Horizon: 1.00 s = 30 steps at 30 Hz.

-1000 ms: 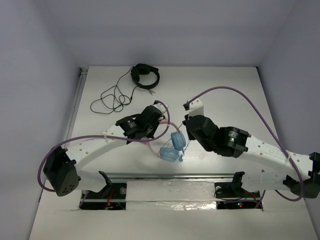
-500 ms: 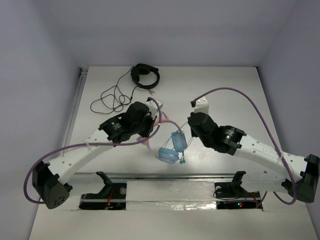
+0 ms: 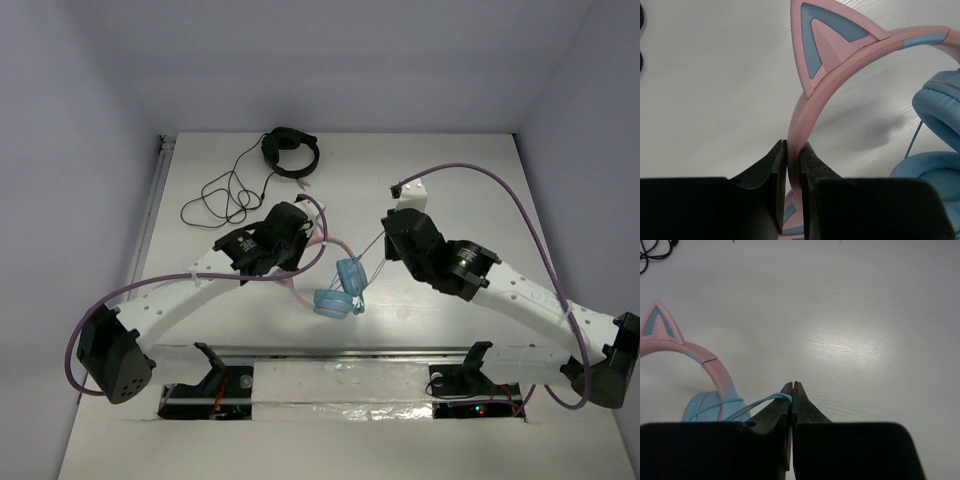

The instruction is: Wrap the headphones

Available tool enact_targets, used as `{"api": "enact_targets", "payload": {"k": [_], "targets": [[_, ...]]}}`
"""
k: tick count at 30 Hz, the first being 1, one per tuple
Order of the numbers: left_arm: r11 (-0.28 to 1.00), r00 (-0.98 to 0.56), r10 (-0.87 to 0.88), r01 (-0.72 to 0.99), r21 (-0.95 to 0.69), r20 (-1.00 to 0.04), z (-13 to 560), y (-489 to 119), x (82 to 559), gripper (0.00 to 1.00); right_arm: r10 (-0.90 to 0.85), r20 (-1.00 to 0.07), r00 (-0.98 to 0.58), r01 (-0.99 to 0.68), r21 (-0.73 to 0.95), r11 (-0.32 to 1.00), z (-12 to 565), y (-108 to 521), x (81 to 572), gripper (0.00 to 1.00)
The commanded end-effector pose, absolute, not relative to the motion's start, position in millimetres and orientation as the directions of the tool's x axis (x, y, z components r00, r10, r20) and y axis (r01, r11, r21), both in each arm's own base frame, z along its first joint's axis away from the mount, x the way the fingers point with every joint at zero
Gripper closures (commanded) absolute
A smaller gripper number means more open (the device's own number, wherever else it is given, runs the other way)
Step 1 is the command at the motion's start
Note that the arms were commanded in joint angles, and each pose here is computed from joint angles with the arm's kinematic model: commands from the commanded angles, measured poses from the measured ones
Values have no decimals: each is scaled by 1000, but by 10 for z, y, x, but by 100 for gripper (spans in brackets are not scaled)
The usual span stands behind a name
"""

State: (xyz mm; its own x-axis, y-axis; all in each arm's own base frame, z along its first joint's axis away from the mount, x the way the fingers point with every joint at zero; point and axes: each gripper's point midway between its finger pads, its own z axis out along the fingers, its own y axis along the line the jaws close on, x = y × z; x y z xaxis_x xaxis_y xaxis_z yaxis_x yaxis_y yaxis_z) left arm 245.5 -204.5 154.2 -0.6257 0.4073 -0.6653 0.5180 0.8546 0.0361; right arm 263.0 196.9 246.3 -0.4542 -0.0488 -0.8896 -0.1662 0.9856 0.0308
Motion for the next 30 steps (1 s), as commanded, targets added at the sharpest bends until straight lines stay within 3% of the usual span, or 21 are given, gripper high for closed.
{"api": "enact_targets", "payload": {"k": [1,4,8,12,14,21,26,27,30], "targets": [[870,-580,372,489,56,-725,1812,-2078,2565,100,-42,-904,-426,-124,12,992,2607,1899,2752,100],[902,-598,373,414,125,-710,1745,-1920,2641,100,-31,-905,-424,-122,23,992,2753,1831,2718,100],[856,-587,432,506,107,-684,1613,-2156,2526,100,-7,-906,-423,-241,105,965,3037,2006,2607,100],[829,-569,459,551,98,-683,1620,-2273,2477,100,-128,-851,-509,-273,19,962,2860,1999,2534,100],[826,-562,455,556,93,-691,1636,-2282,2472,100,-129,-836,-533,-310,52,949,2852,2040,2444,100],[795,-540,468,603,67,-700,1643,-2437,2432,100,-79,-862,-501,-609,286,740,3466,2443,1925,100],[800,-540,450,598,52,-711,1618,-2552,2474,100,-30,-848,-529,-694,412,591,3702,2853,1810,100],[809,-544,432,586,43,-720,1631,-2569,2494,100,-12,-837,-548,-738,476,478,3812,3034,1675,100],[791,-537,421,611,6,-731,1631,-2647,2459,100,-16,-813,-582,-766,542,345,3789,3231,1521,100]]}}
